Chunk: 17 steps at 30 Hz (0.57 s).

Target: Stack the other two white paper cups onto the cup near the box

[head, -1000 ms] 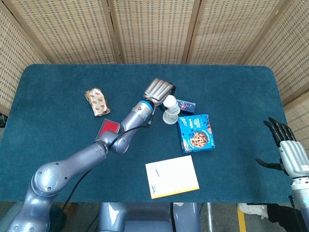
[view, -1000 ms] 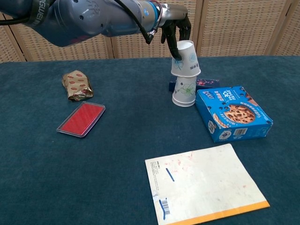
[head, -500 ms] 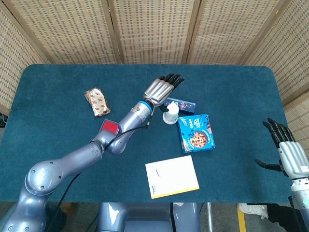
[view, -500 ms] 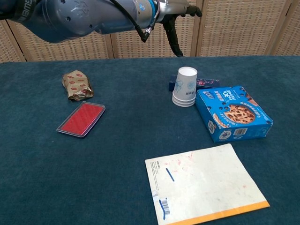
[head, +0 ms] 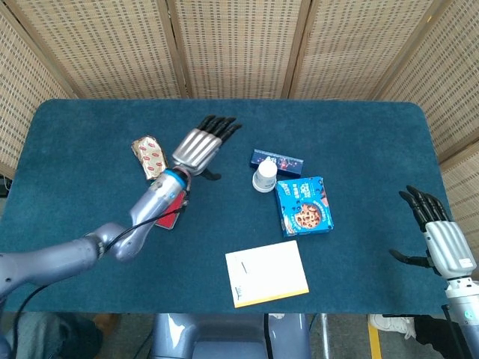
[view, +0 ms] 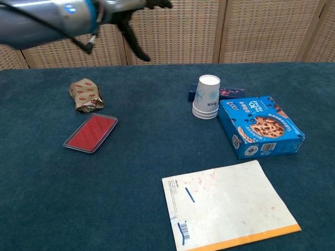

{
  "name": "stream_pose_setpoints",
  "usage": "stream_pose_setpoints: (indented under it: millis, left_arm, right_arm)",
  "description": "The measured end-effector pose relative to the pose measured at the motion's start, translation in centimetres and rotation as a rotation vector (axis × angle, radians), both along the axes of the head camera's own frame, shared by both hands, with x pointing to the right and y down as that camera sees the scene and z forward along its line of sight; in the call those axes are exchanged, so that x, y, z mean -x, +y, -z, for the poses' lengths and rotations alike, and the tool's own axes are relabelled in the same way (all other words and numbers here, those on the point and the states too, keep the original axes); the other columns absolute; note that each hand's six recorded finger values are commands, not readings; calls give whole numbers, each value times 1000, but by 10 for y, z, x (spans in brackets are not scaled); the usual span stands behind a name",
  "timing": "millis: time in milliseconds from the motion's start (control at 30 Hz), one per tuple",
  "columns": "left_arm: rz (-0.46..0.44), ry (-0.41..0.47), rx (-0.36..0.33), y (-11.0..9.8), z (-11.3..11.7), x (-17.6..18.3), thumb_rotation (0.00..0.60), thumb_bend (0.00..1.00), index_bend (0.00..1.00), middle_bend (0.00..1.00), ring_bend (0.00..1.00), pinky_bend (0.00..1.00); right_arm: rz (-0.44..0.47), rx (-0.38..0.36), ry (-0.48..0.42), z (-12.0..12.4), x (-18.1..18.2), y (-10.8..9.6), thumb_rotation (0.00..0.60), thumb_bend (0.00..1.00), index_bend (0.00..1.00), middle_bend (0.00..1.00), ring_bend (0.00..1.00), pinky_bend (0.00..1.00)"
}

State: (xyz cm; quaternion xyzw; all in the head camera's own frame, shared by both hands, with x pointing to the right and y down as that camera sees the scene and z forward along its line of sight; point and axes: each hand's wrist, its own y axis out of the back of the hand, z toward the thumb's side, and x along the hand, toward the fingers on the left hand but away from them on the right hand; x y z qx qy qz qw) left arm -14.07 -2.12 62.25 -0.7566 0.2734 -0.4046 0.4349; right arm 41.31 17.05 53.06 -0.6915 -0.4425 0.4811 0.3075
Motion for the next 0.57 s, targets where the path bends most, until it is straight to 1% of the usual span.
stream_pose_setpoints:
  millis: [33, 133, 167, 233, 267, 367, 467, 567]
  left_arm:
    - [27, -7, -10, 6, 2, 19, 600, 0, 0, 0, 0, 0]
    - [135, -51, -38, 30, 12, 91, 600, 0, 0, 0, 0, 0]
    - [183, -75, -50, 41, 15, 122, 600, 0, 0, 0, 0, 0]
    - [248, -104, -65, 63, 17, 162, 600, 0, 0, 0, 0, 0]
    - [285, -116, -72, 78, 19, 184, 600, 0, 0, 0, 0, 0]
    - [354, -128, -78, 117, 28, 225, 600, 0, 0, 0, 0, 0]
    - [392, -127, -60, 148, 35, 247, 600, 0, 0, 0, 0, 0]
    - [416, -112, -45, 164, 39, 257, 600, 0, 0, 0, 0, 0]
  right_arm:
    - [3, -1, 4, 0, 1, 0, 600, 0, 0, 0, 0, 0]
    - [17, -3, 16, -1, 3, 2, 600, 0, 0, 0, 0, 0]
    - [21, -5, 21, -1, 4, 3, 600, 0, 0, 0, 0, 0]
    - [30, -11, 34, 0, 6, 4, 600, 0, 0, 0, 0, 0]
    - [32, -14, 39, 1, 7, 5, 600, 0, 0, 0, 0, 0]
    - [34, -27, 49, 4, 8, 7, 600, 0, 0, 0, 0, 0]
    - [32, -37, 55, 6, 9, 8, 600, 0, 0, 0, 0, 0]
    - [31, -44, 56, 8, 9, 9, 600, 0, 0, 0, 0, 0]
